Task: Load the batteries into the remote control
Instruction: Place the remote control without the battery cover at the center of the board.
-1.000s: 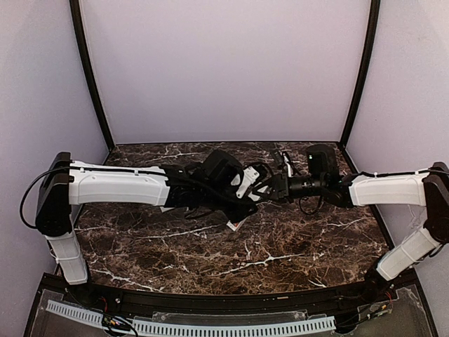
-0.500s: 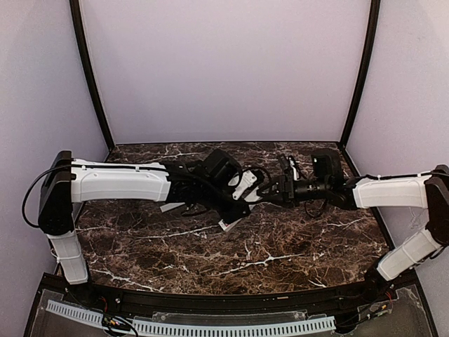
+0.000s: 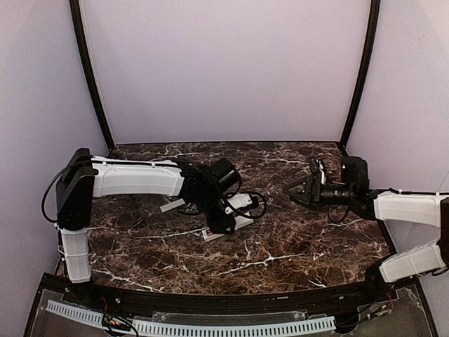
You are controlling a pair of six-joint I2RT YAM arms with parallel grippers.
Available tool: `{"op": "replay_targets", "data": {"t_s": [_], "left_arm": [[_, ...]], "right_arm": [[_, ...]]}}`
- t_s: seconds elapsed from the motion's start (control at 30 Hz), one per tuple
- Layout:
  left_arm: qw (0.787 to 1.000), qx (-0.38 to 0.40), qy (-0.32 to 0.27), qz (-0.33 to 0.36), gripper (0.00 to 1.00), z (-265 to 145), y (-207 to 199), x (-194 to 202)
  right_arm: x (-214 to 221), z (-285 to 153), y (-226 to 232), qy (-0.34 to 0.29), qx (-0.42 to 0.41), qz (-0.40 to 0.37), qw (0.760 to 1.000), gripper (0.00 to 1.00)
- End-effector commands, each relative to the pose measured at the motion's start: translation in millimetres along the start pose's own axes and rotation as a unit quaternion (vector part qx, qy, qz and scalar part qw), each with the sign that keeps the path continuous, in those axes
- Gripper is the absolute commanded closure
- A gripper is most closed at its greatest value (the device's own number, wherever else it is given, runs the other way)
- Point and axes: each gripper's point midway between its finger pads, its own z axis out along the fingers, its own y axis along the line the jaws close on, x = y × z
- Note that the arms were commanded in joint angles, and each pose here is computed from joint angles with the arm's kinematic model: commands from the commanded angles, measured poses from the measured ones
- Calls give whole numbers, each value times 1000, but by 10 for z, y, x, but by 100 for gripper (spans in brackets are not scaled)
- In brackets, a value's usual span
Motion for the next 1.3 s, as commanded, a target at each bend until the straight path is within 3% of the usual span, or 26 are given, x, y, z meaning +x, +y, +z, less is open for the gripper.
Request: {"op": "replay_targets", "data": {"t_s": [0.0, 0.37, 0.63, 0.77, 0.87, 0.93, 1.07, 1.27], "left_arm": [[996, 29, 54, 59, 86, 17, -96, 160], [983, 76, 126, 107, 77, 263, -233, 314], [978, 58, 158, 124, 74, 407, -200, 388], [977, 54, 163, 130, 65, 433, -210, 402], [976, 57, 164, 130, 51, 414, -225, 395], [977, 61, 161, 129, 44, 394, -243, 373], [980, 64, 143, 126, 39, 315, -259, 272], [995, 53, 29, 74, 37, -146, -75, -90]], "right_arm": [[-57, -89, 58, -16, -15, -33, 999, 11], [-58, -121, 34, -16, -25, -35, 999, 7], [-59, -108, 44, -11, -35, -32, 999, 7], [-61, -101, 55, -9, -39, -32, 999, 7], [-64, -97, 61, -8, -40, -33, 999, 7], [-66, -99, 68, -7, -42, -32, 999, 7], [-70, -102, 79, -8, -42, -37, 998, 7], [-113, -98, 47, -8, -25, -52, 998, 7]]}}
